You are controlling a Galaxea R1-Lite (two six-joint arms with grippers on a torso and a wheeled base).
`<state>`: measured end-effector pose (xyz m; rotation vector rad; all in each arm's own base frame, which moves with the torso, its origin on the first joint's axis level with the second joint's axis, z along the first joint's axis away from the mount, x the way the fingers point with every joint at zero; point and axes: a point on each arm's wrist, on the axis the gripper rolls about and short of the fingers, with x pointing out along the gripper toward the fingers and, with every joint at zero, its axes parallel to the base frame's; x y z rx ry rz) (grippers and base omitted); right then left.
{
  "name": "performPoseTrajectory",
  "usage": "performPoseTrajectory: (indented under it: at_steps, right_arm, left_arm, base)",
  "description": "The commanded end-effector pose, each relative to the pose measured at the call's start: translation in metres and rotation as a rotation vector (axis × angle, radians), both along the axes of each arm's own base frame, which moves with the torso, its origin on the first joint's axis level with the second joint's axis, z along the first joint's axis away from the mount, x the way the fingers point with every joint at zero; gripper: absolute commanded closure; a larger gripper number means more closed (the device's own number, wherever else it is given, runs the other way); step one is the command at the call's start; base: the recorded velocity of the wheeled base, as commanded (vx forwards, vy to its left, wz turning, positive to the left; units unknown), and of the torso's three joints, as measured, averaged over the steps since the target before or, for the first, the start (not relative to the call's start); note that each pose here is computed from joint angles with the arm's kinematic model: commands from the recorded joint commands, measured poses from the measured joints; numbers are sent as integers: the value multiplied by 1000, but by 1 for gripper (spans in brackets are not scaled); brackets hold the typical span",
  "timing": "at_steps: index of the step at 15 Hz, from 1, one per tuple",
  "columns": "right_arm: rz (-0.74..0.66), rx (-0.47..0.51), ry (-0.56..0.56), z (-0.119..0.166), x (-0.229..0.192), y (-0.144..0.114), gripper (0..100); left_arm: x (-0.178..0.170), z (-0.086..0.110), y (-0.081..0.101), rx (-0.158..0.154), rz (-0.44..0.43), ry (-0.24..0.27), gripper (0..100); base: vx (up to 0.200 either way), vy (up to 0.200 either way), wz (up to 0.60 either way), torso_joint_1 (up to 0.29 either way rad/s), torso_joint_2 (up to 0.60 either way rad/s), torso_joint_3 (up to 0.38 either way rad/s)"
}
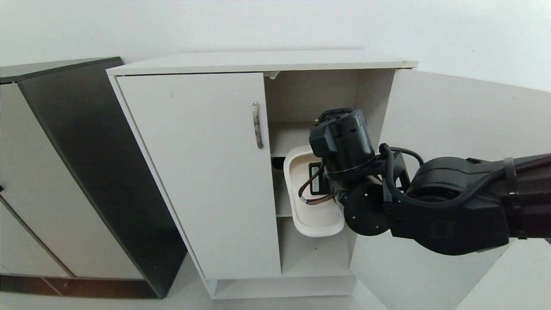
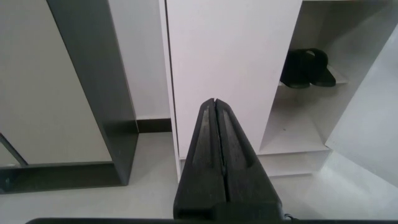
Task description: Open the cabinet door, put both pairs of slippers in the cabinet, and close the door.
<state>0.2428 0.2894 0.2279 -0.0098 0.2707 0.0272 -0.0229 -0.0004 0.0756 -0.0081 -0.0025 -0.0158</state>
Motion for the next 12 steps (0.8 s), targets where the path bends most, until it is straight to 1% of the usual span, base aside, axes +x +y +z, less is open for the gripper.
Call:
performPoseTrajectory:
  at_steps: [1,3,9,12]
  right_arm:
    - [-5,-5,5,-3,2,0,100]
    - [-5,-8,8,-4,3,0,100]
    - [-12,-13,8,-5,5,-1,100]
    - [-16,-19,16,-10,8,1,100]
  left_arm:
    - [0,0,0,0,0,1,100]
    - [0,0,0,0,0,1,100]
    - [0,0,0,2,0,1,100]
    - [0,0,0,2,-1,1,100]
  base:
    - [0,0,0,0,0,0]
    - [0,0,0,0,0,0]
    - [200,0,0,3,2,2]
    - [200,0,0,2,6,2]
